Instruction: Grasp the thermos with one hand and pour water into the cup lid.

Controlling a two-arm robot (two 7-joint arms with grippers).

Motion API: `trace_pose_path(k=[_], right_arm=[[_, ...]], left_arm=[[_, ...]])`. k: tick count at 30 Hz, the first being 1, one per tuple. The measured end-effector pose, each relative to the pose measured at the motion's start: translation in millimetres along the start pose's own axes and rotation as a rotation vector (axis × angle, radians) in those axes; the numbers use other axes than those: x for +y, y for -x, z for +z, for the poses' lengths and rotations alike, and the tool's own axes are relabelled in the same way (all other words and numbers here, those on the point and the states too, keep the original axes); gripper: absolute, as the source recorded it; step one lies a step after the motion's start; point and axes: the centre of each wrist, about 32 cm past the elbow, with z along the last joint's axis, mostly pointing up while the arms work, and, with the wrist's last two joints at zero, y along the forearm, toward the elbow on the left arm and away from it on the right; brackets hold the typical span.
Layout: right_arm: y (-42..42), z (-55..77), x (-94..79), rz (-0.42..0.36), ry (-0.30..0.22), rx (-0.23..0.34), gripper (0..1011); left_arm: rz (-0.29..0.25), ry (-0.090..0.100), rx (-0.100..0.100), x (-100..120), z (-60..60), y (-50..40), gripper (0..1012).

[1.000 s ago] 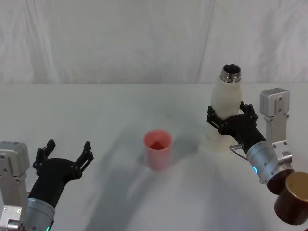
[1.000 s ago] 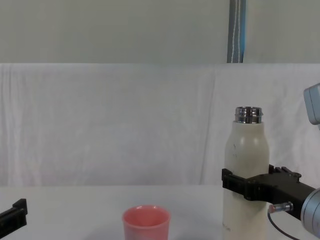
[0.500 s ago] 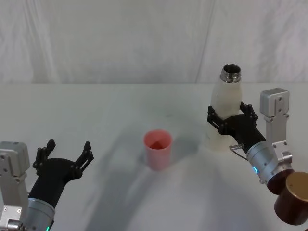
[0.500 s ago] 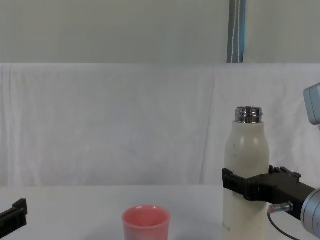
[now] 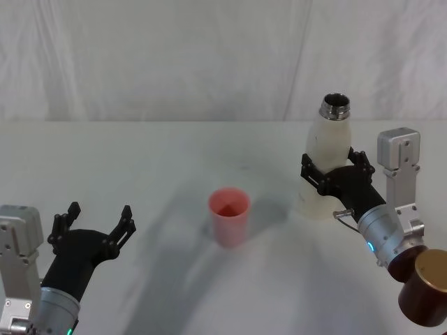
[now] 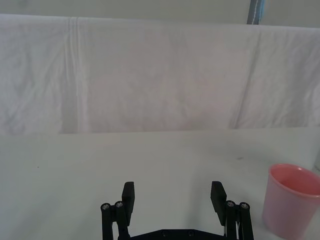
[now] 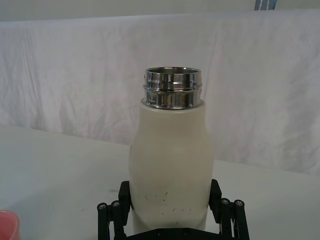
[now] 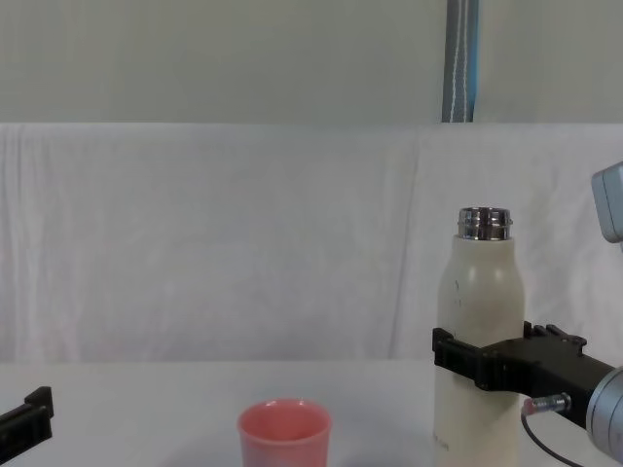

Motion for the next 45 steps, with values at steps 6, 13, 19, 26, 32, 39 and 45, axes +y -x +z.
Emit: trace_pose_path(k=[6, 13, 19, 26, 32, 39, 45], right_arm=[[0.0, 0.0, 0.0, 0.0, 0.0, 0.0, 950], [-1.0, 2.8, -1.0, 0.009, -0.009, -0.016, 950], [-8.6, 15.7, -11.6, 0.056, -0.074, -0.167, 950], [-16.3, 25.2, -24.0, 0.088, -0.112, -0.331, 950], [-18.8, 28.6, -29.2, 0.115, -0.123, -0.415, 950], [-19.6, 29.8, -29.9, 0.165, -0.147, -0.543, 950], [-20.5, 27.0, -26.9, 0.208, -0.174, -0.694, 950]], left_arm=[[0.0, 0.0, 0.0, 0.0, 0.0, 0.0, 1001], [0.0, 0.0, 0.0, 0.0, 0.0, 0.0, 1001], [0.0, 0.0, 0.0, 0.0, 0.0, 0.0, 1001], [0.0, 0.0, 0.0, 0.0, 0.0, 0.0, 1001], [0.0, 0.0, 0.0, 0.0, 0.0, 0.0, 1001], [0.0, 0.0, 0.0, 0.0, 0.0, 0.0, 1001], [0.0, 0.0, 0.0, 0.0, 0.0, 0.0, 1001]])
